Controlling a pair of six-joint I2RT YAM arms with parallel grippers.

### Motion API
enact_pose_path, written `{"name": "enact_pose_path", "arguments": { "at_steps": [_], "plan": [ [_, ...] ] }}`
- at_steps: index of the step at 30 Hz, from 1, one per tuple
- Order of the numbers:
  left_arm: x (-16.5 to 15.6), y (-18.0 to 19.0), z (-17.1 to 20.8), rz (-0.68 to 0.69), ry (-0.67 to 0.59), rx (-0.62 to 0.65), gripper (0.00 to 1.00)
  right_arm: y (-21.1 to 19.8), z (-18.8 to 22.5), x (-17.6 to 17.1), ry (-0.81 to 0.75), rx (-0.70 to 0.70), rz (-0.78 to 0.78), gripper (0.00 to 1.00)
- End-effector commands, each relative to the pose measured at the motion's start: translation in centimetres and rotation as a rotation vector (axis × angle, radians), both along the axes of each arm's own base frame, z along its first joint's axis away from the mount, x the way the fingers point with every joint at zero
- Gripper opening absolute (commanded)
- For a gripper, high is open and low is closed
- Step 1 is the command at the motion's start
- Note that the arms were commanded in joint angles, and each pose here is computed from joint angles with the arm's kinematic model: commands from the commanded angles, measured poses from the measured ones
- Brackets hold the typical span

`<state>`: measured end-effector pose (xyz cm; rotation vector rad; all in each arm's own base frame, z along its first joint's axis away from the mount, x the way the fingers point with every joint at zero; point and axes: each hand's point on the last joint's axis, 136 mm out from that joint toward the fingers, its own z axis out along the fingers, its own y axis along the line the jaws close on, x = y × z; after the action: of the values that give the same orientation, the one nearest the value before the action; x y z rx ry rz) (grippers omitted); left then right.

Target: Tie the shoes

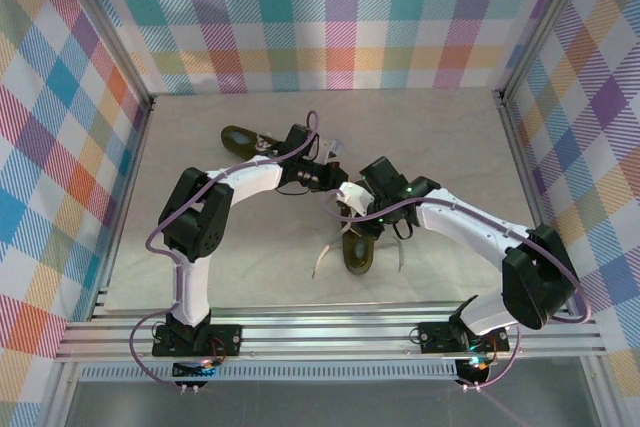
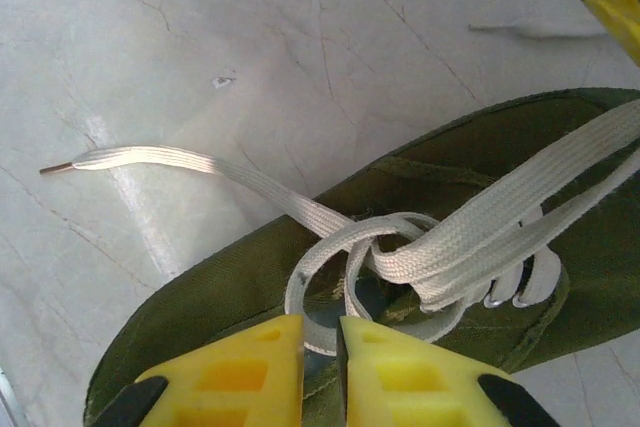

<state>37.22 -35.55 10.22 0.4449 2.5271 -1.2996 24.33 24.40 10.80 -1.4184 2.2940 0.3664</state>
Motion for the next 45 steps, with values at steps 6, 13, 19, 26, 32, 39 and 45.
{"name": "enact_pose_path", "arguments": {
  "at_steps": [6, 13, 19, 26, 32, 39, 45],
  "plan": [
    [-0.4, -0.4, 1.5, -0.015, -0.028, -0.032, 0.0, 0.5, -0.6, 0.7, -0.015, -0.018, 0.014, 0.21],
    [-0.4, -0.4, 1.5, -0.016, -0.028, -0.033, 0.0, 0.7, -1.4, 1.1, -0.012, -0.026, 0.012, 0.24],
    [-0.4, -0.4, 1.6, -0.016, -0.028, -0.033, 0.0, 0.3, -2.4, 1.3, -0.009, -0.063, 0.003, 0.25],
    [-0.4, -0.5, 1.8, -0.018, -0.03, -0.036, 0.0, 0.1, -3.1, 1.8, -0.014, -0.092, -0.007, 0.25],
    [-0.4, -0.4, 1.7, -0.017, -0.029, -0.034, 0.0, -0.2, -3.8, 2.3, -0.027, -0.124, -0.02, 0.25],
    [-0.4, -0.4, 1.8, -0.016, -0.031, -0.032, 0.0, -0.4, -4.2, 2.5, -0.04, -0.13, -0.031, 0.08],
    [-0.3, -0.4, 1.7, -0.014, -0.034, -0.027, 0.0, 0.4, -1.9, 1.5, -0.06, -0.01, -0.018, 0.0]
  ]
}}
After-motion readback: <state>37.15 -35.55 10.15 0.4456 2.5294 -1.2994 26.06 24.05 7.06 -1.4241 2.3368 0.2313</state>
